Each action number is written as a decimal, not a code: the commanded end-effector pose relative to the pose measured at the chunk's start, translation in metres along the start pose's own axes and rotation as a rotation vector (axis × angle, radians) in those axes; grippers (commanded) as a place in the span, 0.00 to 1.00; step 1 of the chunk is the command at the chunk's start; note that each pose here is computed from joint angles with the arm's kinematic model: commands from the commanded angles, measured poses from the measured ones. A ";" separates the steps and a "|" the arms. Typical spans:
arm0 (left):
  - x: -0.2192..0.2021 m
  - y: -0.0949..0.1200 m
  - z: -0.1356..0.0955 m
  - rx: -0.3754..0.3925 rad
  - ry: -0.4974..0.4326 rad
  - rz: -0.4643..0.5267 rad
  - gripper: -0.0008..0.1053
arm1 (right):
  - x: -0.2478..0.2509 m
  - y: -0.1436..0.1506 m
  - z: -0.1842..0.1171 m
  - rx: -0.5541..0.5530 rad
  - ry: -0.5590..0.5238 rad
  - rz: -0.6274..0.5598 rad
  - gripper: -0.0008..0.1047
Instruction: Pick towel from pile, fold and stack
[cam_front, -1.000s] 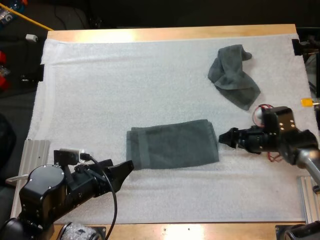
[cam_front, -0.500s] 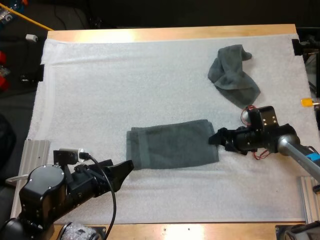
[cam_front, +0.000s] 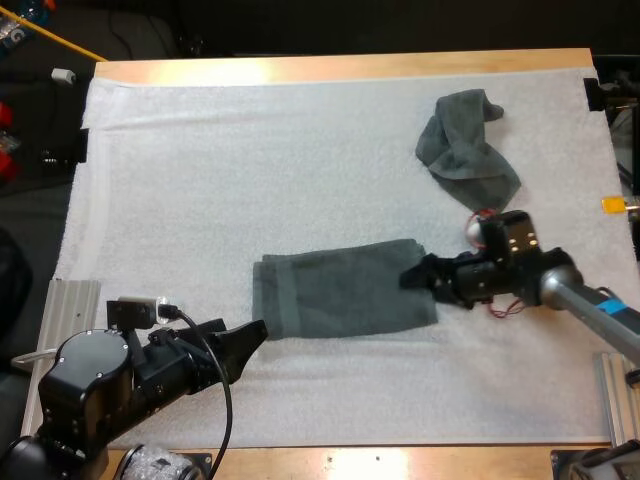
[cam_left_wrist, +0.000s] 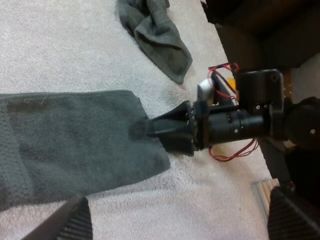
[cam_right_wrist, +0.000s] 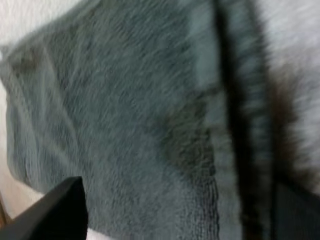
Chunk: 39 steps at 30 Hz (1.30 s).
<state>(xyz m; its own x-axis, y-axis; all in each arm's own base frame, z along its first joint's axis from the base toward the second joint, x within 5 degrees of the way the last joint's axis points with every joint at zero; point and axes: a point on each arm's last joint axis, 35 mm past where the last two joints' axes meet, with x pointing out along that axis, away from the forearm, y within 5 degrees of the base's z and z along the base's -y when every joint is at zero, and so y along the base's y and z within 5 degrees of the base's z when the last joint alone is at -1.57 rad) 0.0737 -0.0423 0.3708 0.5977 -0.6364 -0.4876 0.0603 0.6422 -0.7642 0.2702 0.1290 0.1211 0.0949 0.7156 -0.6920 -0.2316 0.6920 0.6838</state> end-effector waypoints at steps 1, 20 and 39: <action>-0.001 -0.002 0.001 -0.004 -0.005 -0.013 0.66 | 0.011 -0.003 -0.012 0.030 0.074 -0.008 0.65; -0.001 -0.002 -0.002 0.012 0.055 -0.042 0.66 | -0.060 0.036 -0.027 -0.079 -0.066 -0.470 0.01; 0.013 0.029 -0.023 0.029 0.229 0.109 0.66 | -0.130 0.068 -0.042 -0.270 0.073 -0.929 0.01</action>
<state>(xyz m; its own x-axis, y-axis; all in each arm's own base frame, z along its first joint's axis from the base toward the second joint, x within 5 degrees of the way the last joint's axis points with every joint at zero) 0.0652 -0.0416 0.3320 0.4107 -0.6362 -0.6532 0.0232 0.7234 -0.6900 0.2014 0.0789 0.2443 0.2881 -0.1322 -0.9484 -0.3182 0.9209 -0.2250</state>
